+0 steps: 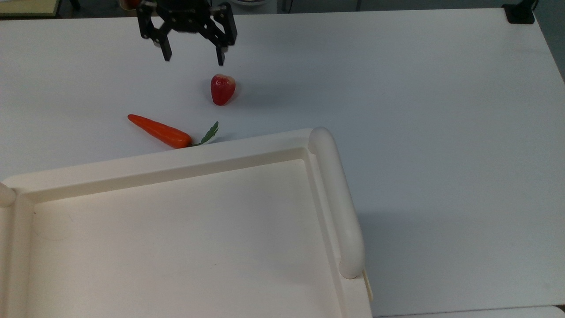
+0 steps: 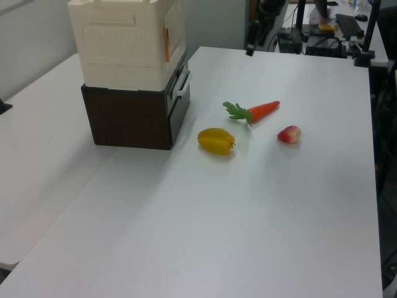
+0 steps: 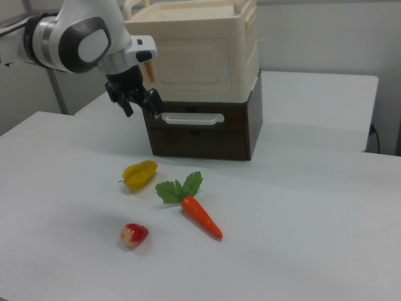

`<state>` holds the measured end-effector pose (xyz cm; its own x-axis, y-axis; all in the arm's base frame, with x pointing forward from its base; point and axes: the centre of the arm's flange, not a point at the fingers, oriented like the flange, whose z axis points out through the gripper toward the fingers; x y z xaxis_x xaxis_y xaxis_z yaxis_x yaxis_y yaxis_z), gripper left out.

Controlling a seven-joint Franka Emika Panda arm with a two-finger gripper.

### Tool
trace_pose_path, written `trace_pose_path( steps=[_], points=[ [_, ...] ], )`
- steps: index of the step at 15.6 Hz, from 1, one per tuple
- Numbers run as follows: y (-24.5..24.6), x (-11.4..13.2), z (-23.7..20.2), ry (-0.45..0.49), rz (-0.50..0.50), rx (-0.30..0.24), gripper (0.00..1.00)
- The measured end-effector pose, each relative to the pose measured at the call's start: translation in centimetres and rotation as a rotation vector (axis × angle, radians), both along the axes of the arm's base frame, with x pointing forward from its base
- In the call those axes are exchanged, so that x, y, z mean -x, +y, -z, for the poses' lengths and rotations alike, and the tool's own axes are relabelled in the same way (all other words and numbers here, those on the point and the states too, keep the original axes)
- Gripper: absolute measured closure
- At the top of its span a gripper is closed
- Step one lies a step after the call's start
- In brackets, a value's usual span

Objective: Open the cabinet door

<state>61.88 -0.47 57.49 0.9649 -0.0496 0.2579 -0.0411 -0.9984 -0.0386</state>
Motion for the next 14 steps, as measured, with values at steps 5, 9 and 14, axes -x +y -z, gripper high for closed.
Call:
trace_pose_path(
  steps=[5,9,14],
  points=[
    [3.5,-4.1,0.8,-0.147,-0.006,-0.093,0.00],
    [7.7,-7.7,0.9,-0.315,-0.029,-0.099,0.03],
    [14.2,-10.3,1.8,-0.504,-0.104,-0.072,0.15]
  ],
)
